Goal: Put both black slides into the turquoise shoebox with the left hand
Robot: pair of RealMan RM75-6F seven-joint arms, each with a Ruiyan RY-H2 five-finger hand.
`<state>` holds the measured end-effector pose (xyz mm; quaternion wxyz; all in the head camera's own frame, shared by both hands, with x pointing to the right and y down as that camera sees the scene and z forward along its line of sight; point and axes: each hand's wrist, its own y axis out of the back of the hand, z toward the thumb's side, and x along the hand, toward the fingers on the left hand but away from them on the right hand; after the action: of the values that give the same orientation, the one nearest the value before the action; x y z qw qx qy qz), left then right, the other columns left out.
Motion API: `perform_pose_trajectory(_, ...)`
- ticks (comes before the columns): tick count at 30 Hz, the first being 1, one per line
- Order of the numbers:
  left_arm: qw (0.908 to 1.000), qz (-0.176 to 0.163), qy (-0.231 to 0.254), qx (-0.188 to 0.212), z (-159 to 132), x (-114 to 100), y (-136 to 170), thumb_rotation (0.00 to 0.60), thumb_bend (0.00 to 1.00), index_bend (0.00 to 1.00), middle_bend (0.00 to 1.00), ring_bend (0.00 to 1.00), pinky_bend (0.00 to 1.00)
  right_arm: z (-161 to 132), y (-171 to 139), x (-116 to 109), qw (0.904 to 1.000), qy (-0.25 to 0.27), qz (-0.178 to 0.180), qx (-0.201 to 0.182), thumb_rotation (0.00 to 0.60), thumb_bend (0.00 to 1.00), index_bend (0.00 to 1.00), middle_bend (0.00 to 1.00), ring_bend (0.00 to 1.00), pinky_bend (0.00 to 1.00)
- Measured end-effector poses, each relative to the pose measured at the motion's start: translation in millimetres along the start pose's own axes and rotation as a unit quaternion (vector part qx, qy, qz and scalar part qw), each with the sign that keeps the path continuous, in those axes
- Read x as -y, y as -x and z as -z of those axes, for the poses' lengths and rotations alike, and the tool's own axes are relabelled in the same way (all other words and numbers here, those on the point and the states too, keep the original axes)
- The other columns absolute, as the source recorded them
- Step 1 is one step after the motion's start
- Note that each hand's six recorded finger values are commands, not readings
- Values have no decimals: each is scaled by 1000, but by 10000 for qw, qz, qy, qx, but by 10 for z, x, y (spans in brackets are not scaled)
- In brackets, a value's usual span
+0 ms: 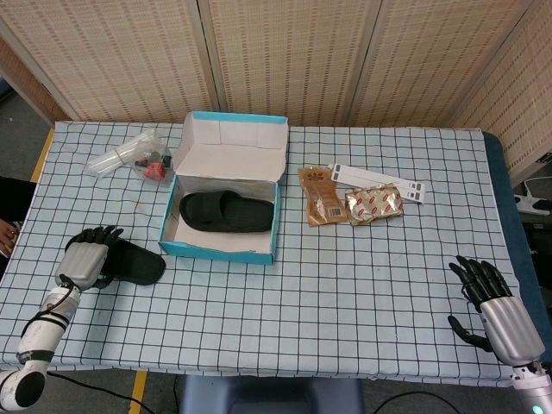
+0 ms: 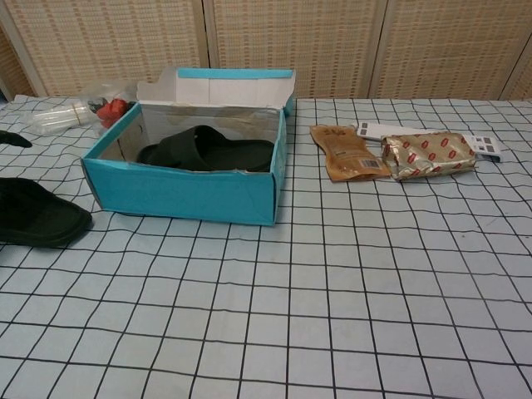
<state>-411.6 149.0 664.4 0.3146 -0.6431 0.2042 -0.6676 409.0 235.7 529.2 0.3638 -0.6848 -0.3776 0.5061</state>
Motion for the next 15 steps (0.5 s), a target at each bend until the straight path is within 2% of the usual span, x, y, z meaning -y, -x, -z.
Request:
perform_pose_trajectory(7,9995,323,10,-51,91,206,-69,600,289,0,0,0,66,-18,-19,-11,10000,-29,56,-16,600,226,0,0,0,0)
perform_pose_trajectory(15,9990,394,-153,-154,192,281,-149,600,288,0,0,0,65,-27,-33,-20,10000,-21,60,-30,600,227,0,0,0,0)
